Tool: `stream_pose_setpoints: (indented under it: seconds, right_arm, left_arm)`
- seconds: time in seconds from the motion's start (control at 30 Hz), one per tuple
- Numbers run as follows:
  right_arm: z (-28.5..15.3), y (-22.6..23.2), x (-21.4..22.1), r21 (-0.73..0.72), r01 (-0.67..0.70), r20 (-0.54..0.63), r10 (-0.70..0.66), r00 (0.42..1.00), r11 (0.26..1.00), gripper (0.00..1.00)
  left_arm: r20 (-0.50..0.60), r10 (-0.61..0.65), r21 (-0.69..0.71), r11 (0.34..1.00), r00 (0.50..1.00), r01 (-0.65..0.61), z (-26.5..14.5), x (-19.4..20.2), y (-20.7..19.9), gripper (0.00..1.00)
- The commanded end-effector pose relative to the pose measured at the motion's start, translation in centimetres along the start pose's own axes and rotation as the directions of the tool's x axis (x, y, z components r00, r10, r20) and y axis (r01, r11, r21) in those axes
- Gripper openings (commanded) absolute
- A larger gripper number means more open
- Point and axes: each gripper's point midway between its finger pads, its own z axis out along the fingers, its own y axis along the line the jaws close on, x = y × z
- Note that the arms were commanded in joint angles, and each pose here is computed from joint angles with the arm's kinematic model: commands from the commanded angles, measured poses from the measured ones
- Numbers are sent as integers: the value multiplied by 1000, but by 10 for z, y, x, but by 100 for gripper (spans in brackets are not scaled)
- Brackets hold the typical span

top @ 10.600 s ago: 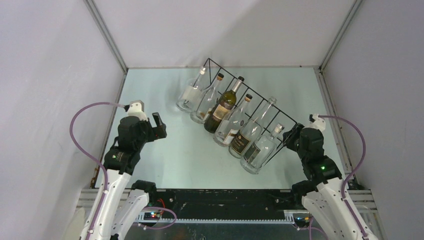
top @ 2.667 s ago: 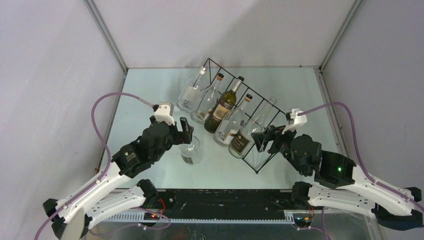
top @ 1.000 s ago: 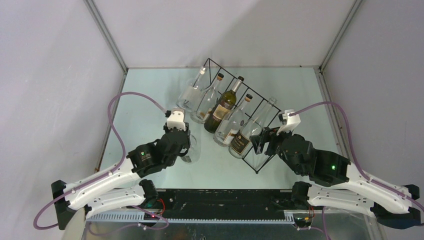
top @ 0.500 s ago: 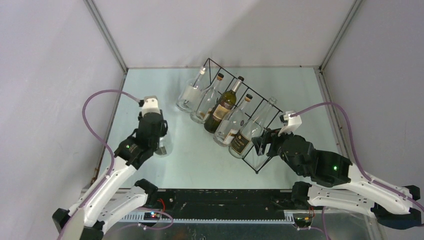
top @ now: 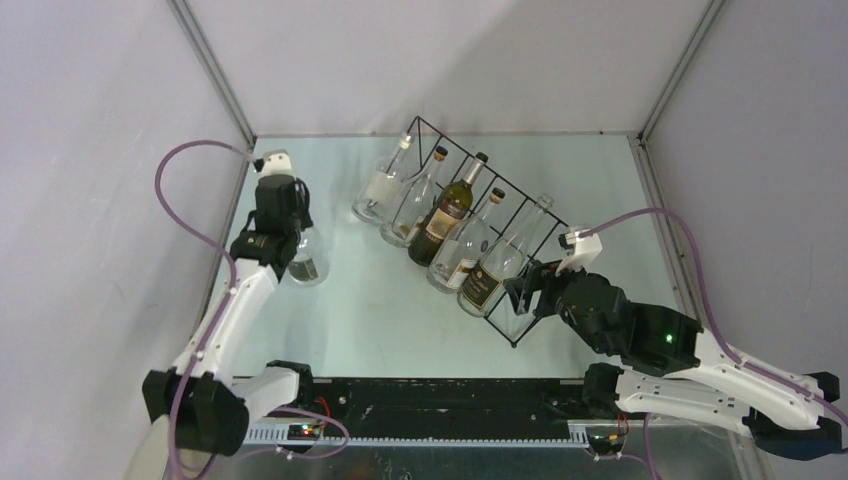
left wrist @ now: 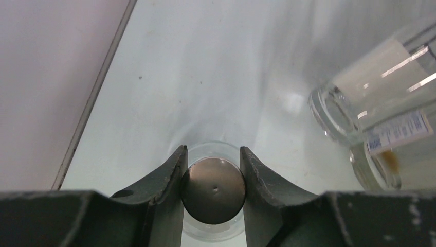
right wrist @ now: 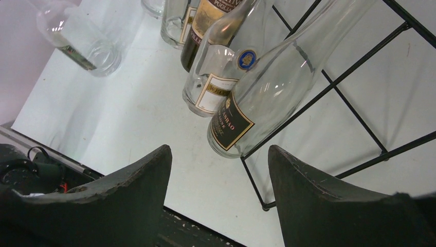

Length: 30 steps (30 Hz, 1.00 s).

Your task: Take the wine bottle off the wine rack

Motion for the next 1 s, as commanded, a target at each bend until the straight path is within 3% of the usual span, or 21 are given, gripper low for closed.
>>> stream_pose_setpoints:
  seconds: [0.0,0.3,0.7,0.77,0.87,0.97]
  right_arm:
    - [-6,-1,-2,-13,-32,4,32,999,999,72]
    - [-12,-13,4,19,-34,-12,34,999,999,71]
    - [-12,-15,8,21,-6,-30,7,1000,1000,72]
    - [-12,-15,9,23,-5,-33,6,999,1000,72]
    - [-12,-16,9,23,-5,-36,6,999,1000,72]
    - [-12,-15,9,17,-3,-38,3,999,1000,72]
  left_arm:
    - [311,-104,23,994,945,103,4,-116,5,0]
    - [308,-166,63,986,937,154,65,-157,-3,0]
    - [252,-196,46,981,948,190,116,-142,-3,4]
    - [239,-193,47,981,952,187,121,-138,-5,16]
    - [222,-192,44,981,956,187,123,-132,-6,52]
    - [214,-193,37,981,958,189,121,-130,-4,66]
